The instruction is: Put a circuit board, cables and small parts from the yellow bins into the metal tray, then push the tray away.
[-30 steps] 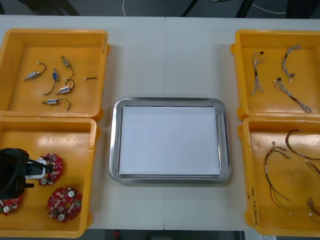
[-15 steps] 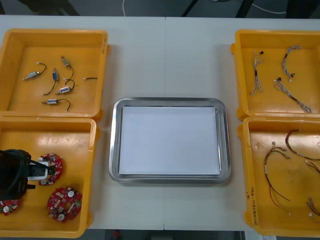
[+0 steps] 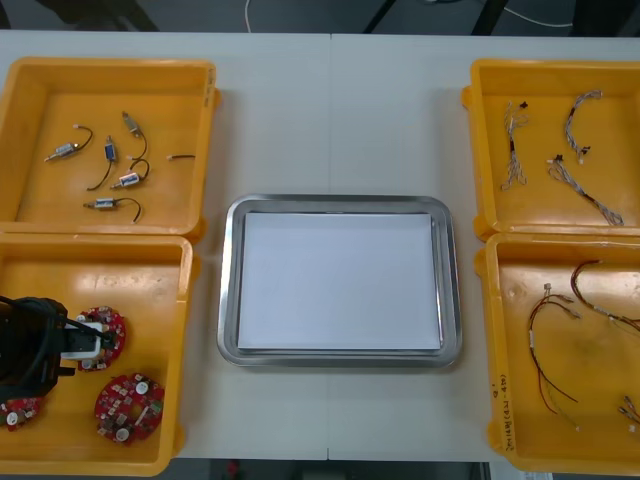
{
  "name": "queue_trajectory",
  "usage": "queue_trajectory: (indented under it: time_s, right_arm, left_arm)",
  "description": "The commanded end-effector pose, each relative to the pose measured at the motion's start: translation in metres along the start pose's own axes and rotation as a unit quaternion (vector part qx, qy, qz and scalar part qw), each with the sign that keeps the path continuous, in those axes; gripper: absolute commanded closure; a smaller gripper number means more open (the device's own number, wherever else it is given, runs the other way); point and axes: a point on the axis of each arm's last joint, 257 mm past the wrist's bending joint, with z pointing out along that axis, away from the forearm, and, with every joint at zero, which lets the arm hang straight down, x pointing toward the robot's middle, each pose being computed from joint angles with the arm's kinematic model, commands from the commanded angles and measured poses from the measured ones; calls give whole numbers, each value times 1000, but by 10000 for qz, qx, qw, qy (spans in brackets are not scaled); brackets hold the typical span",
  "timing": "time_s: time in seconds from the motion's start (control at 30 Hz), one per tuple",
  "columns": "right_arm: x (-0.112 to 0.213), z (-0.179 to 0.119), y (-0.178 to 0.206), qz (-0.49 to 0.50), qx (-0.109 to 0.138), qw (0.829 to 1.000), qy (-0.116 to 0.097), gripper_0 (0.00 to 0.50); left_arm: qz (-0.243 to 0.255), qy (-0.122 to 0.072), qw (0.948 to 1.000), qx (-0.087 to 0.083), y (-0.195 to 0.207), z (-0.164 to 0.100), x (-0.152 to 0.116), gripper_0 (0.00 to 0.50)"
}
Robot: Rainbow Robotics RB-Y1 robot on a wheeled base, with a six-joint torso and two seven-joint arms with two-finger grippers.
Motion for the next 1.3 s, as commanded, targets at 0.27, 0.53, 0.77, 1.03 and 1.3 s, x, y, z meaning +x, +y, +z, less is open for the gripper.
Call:
queue_trajectory:
  time_s: [0.27, 0.53, 0.77, 1.03, 1.3]
  right_arm:
    - [-32, -59, 3, -187, 4, 9997, -139, 500]
    - [-48, -101, 9, -386, -63, 9992, -120, 500]
    - [-66, -131, 6, -676, 160, 9973, -244, 500]
    - [-94, -161, 17, -1126, 336, 9924, -356, 500]
    - [-122, -186, 50, -1666, 81, 9848, -484, 500]
  left_arm:
    - [193, -1, 9998, 8, 5, 7, -7, 0]
    - [193, 1, 9998, 8, 5, 7, -7, 0]
    - [236, 64, 9997, -18, 6, 7, -3, 500]
    - [246, 83, 9997, -21, 6, 7, -2, 500]
    - [239, 90, 9997, 12, 4, 6, 0, 500]
